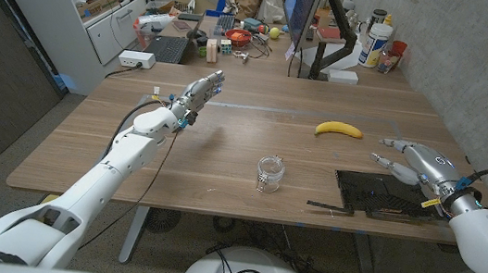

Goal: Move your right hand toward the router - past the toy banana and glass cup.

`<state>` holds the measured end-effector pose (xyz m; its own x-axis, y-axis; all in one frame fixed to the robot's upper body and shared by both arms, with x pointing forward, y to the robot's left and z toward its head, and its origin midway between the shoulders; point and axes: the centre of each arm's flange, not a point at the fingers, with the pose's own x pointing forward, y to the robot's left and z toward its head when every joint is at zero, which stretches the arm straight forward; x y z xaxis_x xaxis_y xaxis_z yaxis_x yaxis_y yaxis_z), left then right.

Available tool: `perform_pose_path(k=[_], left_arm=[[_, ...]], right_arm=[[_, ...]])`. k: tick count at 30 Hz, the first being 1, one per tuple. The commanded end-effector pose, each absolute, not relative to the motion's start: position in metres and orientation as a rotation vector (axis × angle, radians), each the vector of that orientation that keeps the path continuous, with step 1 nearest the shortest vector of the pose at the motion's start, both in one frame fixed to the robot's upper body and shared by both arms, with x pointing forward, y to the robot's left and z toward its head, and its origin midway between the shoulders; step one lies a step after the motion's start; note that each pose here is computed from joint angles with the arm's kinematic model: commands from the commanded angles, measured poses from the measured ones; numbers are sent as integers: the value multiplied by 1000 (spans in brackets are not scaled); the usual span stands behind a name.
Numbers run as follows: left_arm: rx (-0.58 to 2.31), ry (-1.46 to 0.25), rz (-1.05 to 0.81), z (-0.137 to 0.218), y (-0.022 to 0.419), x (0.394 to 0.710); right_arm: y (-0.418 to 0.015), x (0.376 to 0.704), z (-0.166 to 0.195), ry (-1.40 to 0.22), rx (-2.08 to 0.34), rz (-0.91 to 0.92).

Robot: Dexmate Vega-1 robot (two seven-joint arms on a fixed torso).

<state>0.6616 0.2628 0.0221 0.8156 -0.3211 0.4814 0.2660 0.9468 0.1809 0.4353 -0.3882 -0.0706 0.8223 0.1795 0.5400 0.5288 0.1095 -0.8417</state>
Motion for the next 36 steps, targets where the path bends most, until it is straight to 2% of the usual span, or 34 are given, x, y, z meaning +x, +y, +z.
perform_pose_path(k=[1, 36], left_arm=[[118, -534, -312, 23, 261, 659], [120, -514, -326, 14, 254, 658]], right_arm=[[-386, 440, -83, -576, -1473, -271], [-385, 453, -105, -505, -1500, -205]])
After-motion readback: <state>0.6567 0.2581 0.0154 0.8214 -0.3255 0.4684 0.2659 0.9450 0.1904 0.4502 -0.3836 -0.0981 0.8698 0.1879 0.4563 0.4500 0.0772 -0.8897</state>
